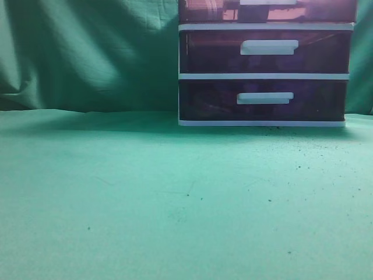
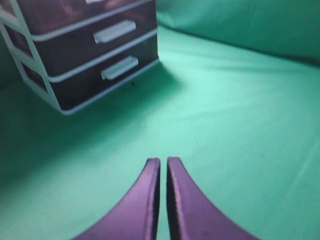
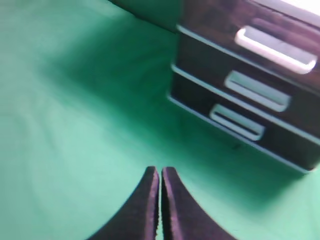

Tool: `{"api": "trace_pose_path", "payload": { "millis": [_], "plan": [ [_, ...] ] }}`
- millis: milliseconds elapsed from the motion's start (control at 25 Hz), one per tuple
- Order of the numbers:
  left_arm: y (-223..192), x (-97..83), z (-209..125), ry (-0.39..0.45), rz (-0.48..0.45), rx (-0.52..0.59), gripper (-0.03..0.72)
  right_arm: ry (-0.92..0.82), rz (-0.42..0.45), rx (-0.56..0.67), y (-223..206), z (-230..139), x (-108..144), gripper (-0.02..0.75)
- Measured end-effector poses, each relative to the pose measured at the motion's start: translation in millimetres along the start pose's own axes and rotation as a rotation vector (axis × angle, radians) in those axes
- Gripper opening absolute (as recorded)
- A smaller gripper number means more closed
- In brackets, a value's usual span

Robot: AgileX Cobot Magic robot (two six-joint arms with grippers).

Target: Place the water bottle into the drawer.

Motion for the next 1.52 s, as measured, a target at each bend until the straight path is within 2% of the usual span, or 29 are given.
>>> {"api": "trace_pose_path", "payload": {
  "millis": [280, 560, 760, 1080, 1360, 1520],
  "plan": [
    [29.9, -5.2, -28.8, 0.020, 0.034, -0.154, 0.000, -0.046, 0.135, -0.163, 39.9, -53.8, 24.7, 0.000],
    [33.9, -10.1, -56.7, 0.080, 0.034, -0.175, 0.000, 0.003, 0.281, -0.305, 63.7, -101.1, 49.2, 0.000],
    [26.4, -12.4, -72.9, 0.083, 0.030, -0.131, 0.000, -0.026, 0.358, -0.407, 74.8, -113.8, 59.4, 0.000],
    [24.9, -12.9, -76.5, 0.082, 0.029, -0.121, 0.000, -0.191, 0.485, -0.459, 86.6, -104.5, 69.7, 0.000],
    [24.9, -12.9, -76.5, 0.082, 0.029, -0.121, 0.000, -0.182, 0.485, -0.472, 87.5, -103.0, 69.7, 0.000],
    [24.9, -12.9, -76.5, 0.082, 0.029, -0.121, 0.000, -0.038, 0.319, -0.513, 74.1, -107.2, 52.5, 0.000]
  ]
}}
Point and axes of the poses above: a point on each arm's last joint axis where the gripper is mounted, y pointing back along that axis away from the gripper, x along the wrist's bending axis when the last joint is at zero, z = x × y, the point moved 6 cm from there along -y, pointing out along that axis toward the gripper, and after that the axes turned 6 degrees about -y, right-handed, at the moved point
